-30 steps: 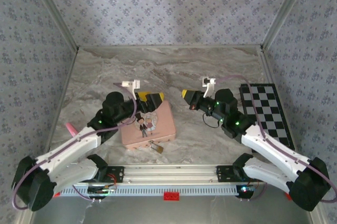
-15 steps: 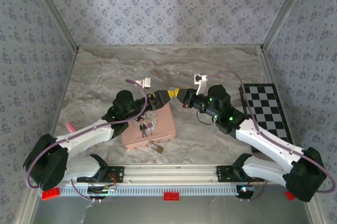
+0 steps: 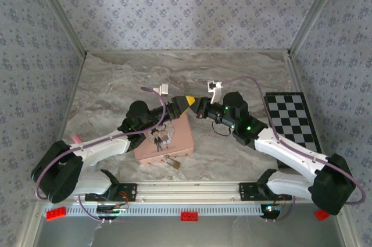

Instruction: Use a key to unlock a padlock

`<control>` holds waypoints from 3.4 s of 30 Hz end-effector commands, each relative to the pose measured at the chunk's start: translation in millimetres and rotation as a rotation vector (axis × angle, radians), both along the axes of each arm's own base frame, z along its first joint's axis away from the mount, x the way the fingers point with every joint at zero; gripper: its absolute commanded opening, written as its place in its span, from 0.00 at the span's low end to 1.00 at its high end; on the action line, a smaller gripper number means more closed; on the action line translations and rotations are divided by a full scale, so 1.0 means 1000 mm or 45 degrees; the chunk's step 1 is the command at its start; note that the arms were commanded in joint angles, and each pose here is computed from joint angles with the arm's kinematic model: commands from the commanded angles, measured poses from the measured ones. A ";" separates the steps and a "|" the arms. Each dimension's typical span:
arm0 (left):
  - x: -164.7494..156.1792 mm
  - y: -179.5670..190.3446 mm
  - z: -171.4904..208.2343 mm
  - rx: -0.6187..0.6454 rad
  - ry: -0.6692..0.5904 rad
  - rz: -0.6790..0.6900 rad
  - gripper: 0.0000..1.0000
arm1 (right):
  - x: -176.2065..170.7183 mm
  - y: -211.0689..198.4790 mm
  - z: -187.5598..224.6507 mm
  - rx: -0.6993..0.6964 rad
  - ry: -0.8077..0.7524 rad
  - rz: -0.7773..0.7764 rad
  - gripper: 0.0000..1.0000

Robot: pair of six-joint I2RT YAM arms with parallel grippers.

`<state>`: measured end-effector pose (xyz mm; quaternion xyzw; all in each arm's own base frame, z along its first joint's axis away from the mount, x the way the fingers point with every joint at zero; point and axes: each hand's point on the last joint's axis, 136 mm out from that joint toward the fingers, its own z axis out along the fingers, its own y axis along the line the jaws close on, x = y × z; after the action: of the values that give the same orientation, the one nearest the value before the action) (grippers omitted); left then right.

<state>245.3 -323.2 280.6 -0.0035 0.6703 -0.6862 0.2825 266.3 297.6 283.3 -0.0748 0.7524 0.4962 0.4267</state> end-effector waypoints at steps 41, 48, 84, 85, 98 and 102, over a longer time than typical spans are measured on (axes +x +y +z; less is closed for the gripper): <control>-0.008 -0.016 0.016 -0.039 -0.030 -0.107 1.00 | 0.004 0.009 -0.003 -0.027 -0.094 0.081 0.00; -0.008 -0.009 0.011 -0.012 -0.025 -0.066 0.99 | 0.006 -0.004 -0.018 -0.158 -0.111 0.024 0.00; -0.008 0.007 -0.039 0.531 -0.444 -0.059 0.80 | 0.007 -0.009 -0.023 -0.169 0.158 -0.002 0.00; -0.011 0.007 -0.041 0.557 -0.525 -0.060 0.76 | 0.006 -0.008 -0.024 -0.173 0.164 0.000 0.00; -0.008 0.024 -0.056 0.873 -1.233 0.126 0.61 | -0.011 0.005 -0.007 -0.194 0.161 0.060 0.00; -0.004 0.024 -0.053 0.886 -1.274 0.163 0.60 | -0.016 0.008 -0.007 -0.194 0.161 0.074 0.00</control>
<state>233.7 -298.9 200.0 0.3569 0.6843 -0.3568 0.5263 252.6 304.9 265.7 -0.0968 0.8133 0.4521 0.3532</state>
